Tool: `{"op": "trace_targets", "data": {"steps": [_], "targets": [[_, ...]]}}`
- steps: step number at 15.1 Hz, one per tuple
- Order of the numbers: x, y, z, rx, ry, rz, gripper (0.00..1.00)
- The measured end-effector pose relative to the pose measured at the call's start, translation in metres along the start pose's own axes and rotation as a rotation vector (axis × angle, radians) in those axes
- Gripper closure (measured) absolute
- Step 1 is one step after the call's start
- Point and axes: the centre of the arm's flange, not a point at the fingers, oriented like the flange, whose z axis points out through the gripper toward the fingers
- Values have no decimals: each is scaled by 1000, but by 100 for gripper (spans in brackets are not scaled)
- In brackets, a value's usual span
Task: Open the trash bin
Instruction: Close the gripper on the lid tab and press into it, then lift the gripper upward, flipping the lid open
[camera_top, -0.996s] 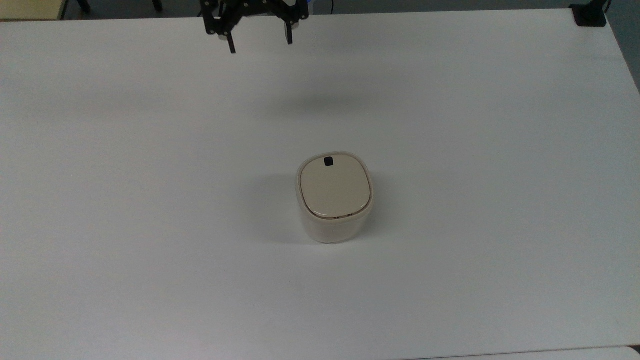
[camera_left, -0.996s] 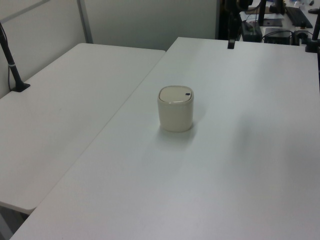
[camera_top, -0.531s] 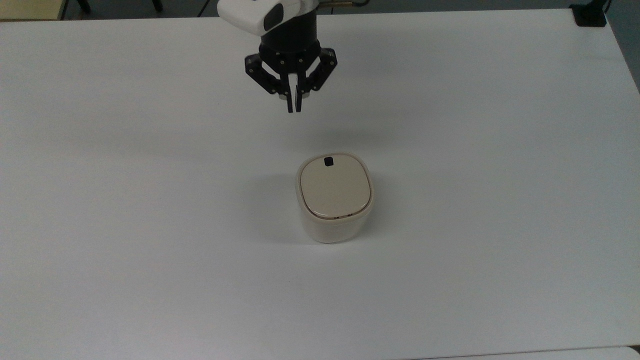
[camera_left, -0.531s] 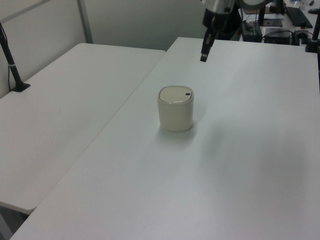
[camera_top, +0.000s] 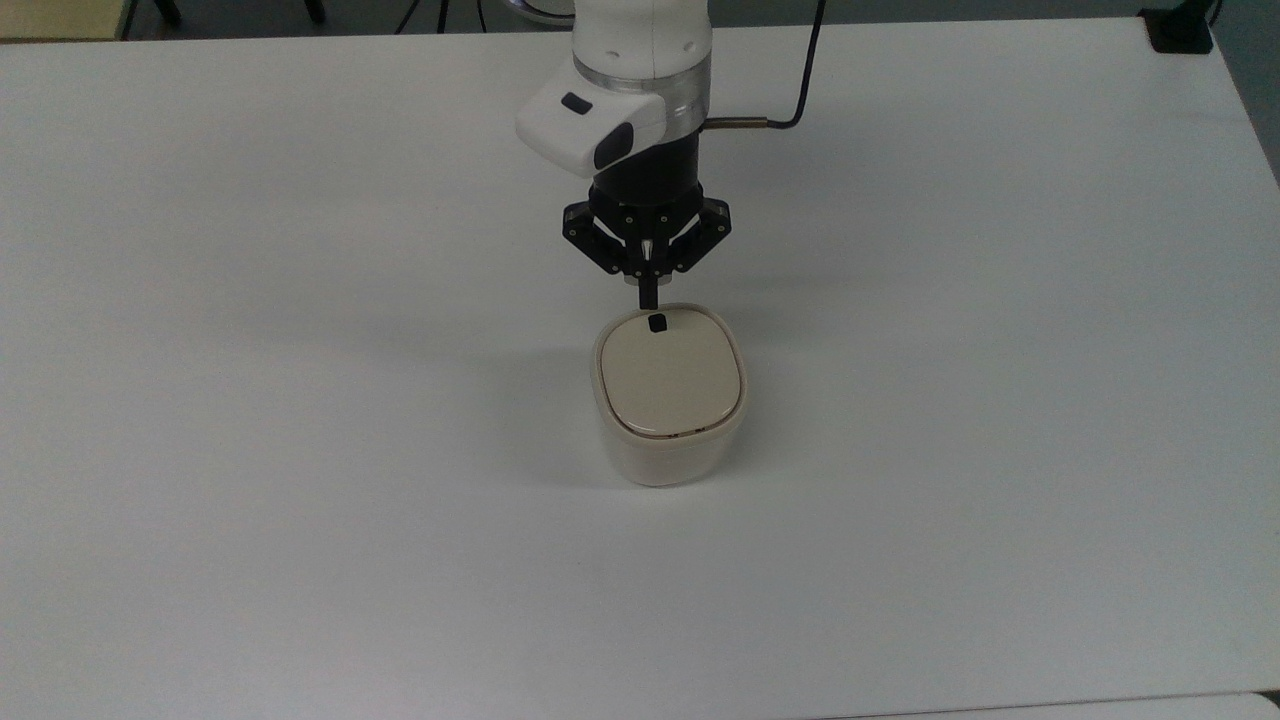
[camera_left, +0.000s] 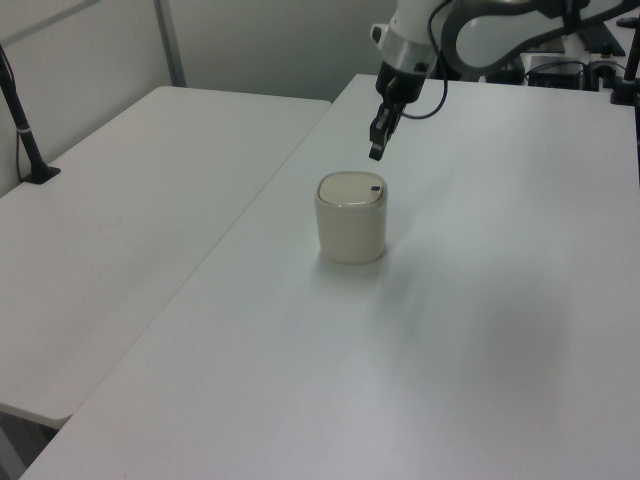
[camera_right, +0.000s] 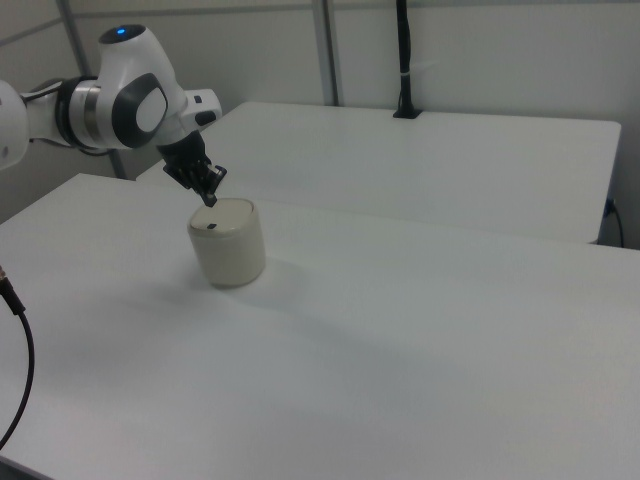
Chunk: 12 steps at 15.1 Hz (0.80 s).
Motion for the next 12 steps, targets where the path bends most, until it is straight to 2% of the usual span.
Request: {"op": "trace_targets", "data": {"steps": [9, 12], "targets": [[-8, -15, 47, -45, -41, -15, 99], [-8, -18, 47, -59, -35, -33, 99]]}}
